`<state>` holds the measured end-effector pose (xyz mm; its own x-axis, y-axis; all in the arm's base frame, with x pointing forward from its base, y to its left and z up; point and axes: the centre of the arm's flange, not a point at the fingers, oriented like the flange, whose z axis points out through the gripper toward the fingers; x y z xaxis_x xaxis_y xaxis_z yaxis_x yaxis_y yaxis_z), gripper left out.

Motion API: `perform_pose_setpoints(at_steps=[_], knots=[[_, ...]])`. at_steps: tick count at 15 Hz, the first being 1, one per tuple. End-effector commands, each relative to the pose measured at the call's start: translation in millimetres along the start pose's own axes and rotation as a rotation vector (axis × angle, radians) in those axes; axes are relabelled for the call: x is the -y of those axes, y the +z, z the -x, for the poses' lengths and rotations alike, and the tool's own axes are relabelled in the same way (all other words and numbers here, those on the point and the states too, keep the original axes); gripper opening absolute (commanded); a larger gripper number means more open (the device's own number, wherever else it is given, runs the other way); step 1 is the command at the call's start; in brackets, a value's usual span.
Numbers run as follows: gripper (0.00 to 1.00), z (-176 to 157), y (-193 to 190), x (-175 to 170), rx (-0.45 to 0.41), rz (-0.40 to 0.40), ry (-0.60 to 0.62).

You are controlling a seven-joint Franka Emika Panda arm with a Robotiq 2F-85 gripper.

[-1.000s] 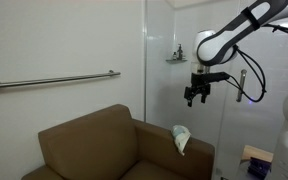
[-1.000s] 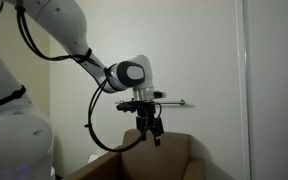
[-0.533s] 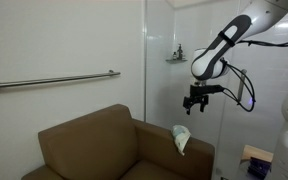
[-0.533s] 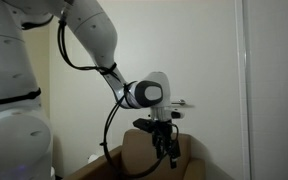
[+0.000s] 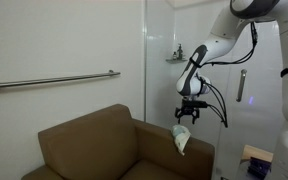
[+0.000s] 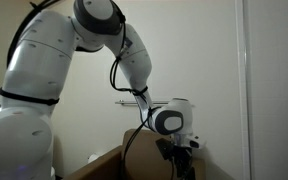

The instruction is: Use the white towel to wipe the right armrest of the sofa.

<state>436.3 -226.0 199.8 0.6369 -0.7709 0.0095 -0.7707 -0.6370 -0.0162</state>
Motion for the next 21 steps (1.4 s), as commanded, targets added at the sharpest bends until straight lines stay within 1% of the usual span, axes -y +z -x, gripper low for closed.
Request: perform_pose_setpoints(at_steps=[1, 5, 10, 11, 13, 15, 16, 17, 18, 21], knots=[[1.00, -3.1, 8.0, 2.0, 0.006, 0.003, 0.008], [1.00, -7.7, 11.8, 3.9, 0.005, 0.004, 0.013], [1.00, -28.7, 40.8, 14.5, 0.025, -0.060, 0.112], [1.00, -34.7, 48.2, 17.7, 0.013, -0.080, 0.140], [1.00, -47.1, 62.2, 23.7, -0.003, -0.091, 0.185], [1.00, -60.0, 77.8, 27.1, 0.009, -0.079, 0.208], [1.00, -65.9, 85.9, 28.1, 0.047, -0.044, 0.198], [0.75, -70.3, 95.3, 28.1, 0.095, -0.028, 0.183], [0.74, -73.3, 102.8, 29.0, 0.144, -0.019, 0.161], [0.53, -80.8, 116.5, 30.2, 0.258, -0.012, 0.126]])
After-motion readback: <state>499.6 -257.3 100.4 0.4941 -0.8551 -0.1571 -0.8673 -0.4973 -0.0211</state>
